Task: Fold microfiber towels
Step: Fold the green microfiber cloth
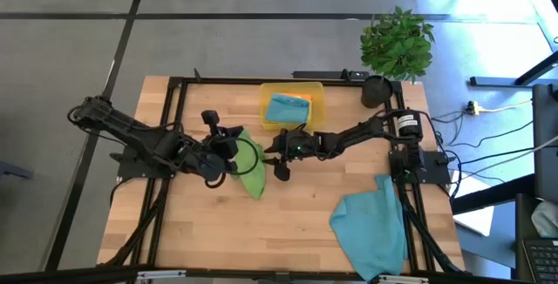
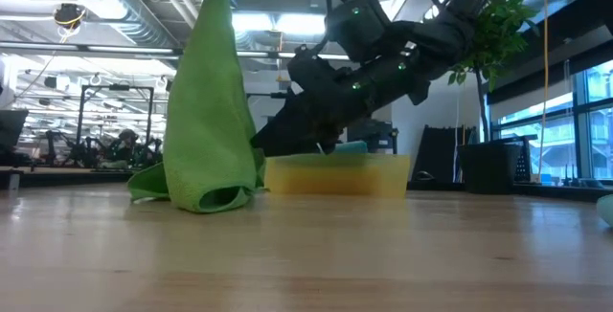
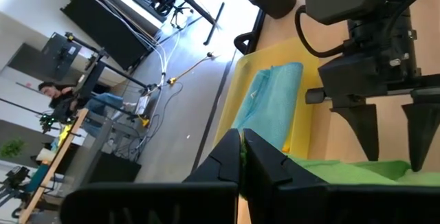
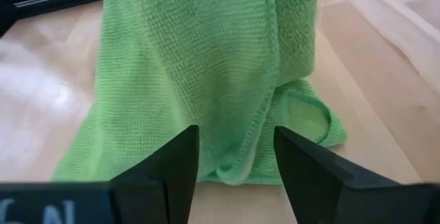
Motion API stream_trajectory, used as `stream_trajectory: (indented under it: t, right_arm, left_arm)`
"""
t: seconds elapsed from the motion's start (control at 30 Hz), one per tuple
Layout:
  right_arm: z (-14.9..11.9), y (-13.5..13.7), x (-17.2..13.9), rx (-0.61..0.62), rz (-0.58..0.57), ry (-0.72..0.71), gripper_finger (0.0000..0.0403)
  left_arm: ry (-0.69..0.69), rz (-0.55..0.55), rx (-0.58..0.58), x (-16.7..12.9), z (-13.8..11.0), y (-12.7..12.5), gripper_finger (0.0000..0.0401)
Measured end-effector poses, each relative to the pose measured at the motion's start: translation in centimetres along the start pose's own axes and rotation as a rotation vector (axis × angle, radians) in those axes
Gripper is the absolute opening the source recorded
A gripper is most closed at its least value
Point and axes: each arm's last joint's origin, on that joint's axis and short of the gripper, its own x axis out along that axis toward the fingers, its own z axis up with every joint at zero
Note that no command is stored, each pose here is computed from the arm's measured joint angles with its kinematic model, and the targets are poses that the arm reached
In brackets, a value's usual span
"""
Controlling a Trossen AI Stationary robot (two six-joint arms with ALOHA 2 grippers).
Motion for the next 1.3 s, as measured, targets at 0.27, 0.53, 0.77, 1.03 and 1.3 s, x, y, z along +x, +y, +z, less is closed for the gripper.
stream_trajectory:
  t: [0.27, 0.53, 0.77, 1.03, 1.3]
  right_arm:
    - [-0.2, -0.2, 0.0, -0.003, -0.042, 0.019, 0.0179]
    - [-0.4, -0.2, 0.0, -0.067, -0.047, 0.04, 0.0094]
    - [-0.8, -0.3, 0.0, -0.103, -0.053, 0.08, 0.0008]
    - [1.9, 0.8, -3.3, -0.181, -0.223, 0.096, 0.0003]
    - [7.1, 4.6, -11.1, -0.281, -0.344, -0.002, 0.0002]
  left_arm:
    - [0.0, -0.007, -0.001, 0.0, 0.0, 0.0, 0.0]
    - [0.0, -0.007, -0.004, 0.0, 0.0, 0.0, 0.0]
    - [0.0, -0.007, -0.004, 0.0, 0.0, 0.0, 0.0]
    - [-0.004, 0.01, 0.002, 0.0, 0.1, 0.0, 0.0]
    - [-0.053, 0.14, 0.009, 0.1, 1.3, 0.9, 0.0]
